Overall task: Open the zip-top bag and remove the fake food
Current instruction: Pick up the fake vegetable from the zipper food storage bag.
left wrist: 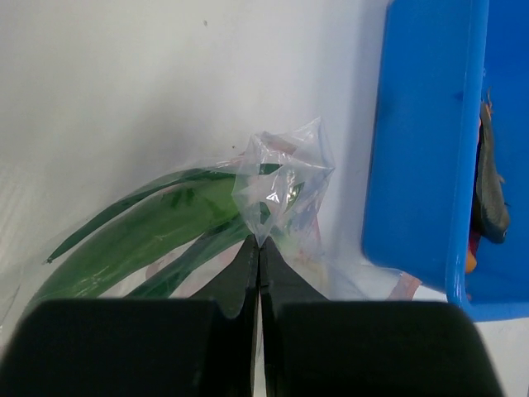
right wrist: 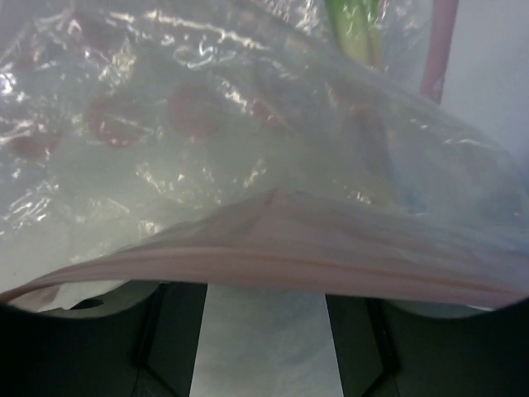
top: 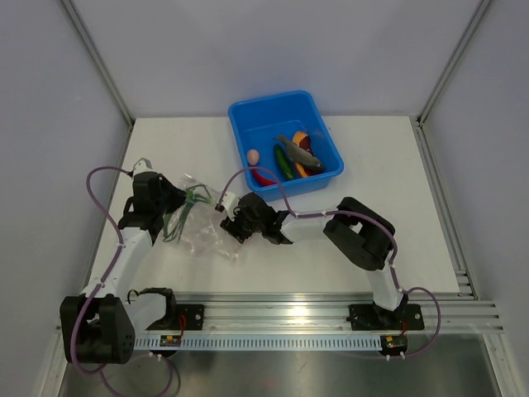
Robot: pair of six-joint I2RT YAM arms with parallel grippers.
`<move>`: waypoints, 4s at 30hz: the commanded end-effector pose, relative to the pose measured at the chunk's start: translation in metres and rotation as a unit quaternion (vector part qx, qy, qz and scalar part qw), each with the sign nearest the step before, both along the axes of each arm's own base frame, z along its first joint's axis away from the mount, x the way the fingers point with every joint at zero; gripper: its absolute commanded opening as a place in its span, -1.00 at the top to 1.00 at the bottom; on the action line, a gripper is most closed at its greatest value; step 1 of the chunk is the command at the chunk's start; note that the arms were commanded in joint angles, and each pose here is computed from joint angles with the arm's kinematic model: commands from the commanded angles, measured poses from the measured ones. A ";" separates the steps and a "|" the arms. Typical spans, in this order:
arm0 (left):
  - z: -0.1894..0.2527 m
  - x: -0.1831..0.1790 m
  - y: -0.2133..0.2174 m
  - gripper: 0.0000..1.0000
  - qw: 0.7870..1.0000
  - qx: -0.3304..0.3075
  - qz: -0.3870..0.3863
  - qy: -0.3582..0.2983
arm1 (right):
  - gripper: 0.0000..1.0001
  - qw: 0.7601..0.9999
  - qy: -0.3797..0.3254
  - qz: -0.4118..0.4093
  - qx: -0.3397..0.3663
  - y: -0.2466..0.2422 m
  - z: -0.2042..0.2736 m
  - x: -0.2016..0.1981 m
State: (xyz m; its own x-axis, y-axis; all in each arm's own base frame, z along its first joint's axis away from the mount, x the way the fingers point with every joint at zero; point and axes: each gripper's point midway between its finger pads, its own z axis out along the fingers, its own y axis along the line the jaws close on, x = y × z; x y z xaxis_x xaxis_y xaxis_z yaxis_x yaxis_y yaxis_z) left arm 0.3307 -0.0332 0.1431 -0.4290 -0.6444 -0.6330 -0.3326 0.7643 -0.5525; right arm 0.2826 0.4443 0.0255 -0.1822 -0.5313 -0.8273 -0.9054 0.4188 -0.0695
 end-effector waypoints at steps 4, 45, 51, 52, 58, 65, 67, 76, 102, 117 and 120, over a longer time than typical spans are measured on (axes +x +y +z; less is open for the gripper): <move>0.023 0.008 -0.004 1.00 1.000 0.013 -0.016 -0.022 | -0.34 0.992 -0.102 -0.043 0.067 0.006 0.043 0.026; 0.065 -0.011 -0.069 -0.67 0.970 0.031 -0.200 -0.132 | -0.58 0.970 -0.202 0.020 0.134 -0.003 0.086 -0.018; 0.042 -0.017 -0.098 -0.61 0.962 0.011 -0.258 -0.086 | -0.64 0.970 -0.202 0.007 0.132 -0.004 0.084 -0.014; 0.041 -0.016 -0.102 -0.61 0.961 0.009 -0.265 -0.082 | -0.68 0.971 -0.199 0.003 0.135 -0.004 0.083 -0.014; 0.016 -0.027 -0.117 -0.61 0.954 0.023 -0.298 -0.036 | -0.68 0.973 -0.174 -0.001 0.150 -0.008 0.089 -0.009; 0.000 -0.042 -0.115 -0.41 0.951 0.029 -0.307 -0.017 | -0.65 0.977 -0.154 0.009 0.147 -0.008 0.084 -0.009; -0.005 -0.043 -0.112 -0.23 0.953 0.032 -0.300 -0.004 | -0.64 0.977 -0.156 0.015 0.142 -0.007 0.081 -0.009; -0.017 -0.044 -0.114 0.43 0.951 0.027 -0.307 0.017 | -0.60 0.982 -0.156 0.011 0.102 -0.004 0.064 0.000; 0.004 -0.051 -0.127 0.59 0.940 0.003 -0.341 -0.022 | -0.55 0.994 -0.104 -0.031 0.021 -0.008 0.022 0.024; 0.029 0.042 -0.095 -0.60 0.969 0.109 -0.222 0.002 | -0.53 0.996 -0.082 0.002 0.037 -0.003 0.027 0.009; 0.011 0.063 -0.098 -0.58 0.966 0.119 -0.228 0.039 | -0.52 0.996 -0.082 0.003 0.042 -0.002 0.029 0.009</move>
